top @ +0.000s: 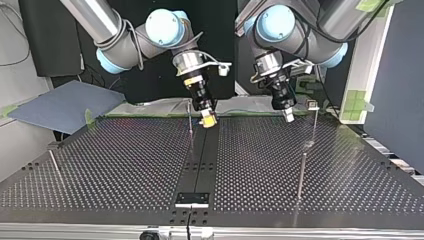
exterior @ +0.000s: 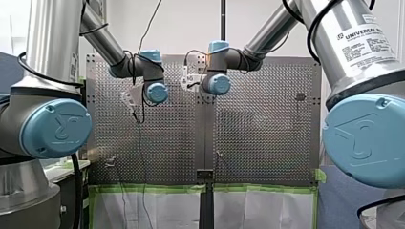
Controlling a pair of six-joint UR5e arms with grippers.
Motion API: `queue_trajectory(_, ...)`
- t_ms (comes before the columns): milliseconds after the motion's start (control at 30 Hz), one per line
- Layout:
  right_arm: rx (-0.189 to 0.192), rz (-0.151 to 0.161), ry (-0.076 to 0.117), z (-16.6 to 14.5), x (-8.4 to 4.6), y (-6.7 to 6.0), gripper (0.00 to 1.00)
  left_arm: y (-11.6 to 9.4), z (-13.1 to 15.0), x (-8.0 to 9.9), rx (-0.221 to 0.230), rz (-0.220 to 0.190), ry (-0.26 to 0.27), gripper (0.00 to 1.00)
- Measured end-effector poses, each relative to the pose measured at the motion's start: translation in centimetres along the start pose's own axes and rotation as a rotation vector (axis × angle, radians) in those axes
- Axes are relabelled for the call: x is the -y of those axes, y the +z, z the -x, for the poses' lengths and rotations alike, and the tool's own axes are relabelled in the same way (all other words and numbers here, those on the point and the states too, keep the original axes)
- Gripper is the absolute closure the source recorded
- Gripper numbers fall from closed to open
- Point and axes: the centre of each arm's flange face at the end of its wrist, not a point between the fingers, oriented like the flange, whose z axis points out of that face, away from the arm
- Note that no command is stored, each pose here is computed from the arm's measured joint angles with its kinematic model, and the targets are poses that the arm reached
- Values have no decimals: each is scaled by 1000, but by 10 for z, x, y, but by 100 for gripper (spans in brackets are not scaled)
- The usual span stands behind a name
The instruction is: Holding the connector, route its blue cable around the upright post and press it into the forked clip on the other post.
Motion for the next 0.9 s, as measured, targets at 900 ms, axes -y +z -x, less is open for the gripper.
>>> queue_trajectory(900, -99, -105, 15, -90, 26, 43, 100, 77, 167, 5, 190, 13, -95, 100)
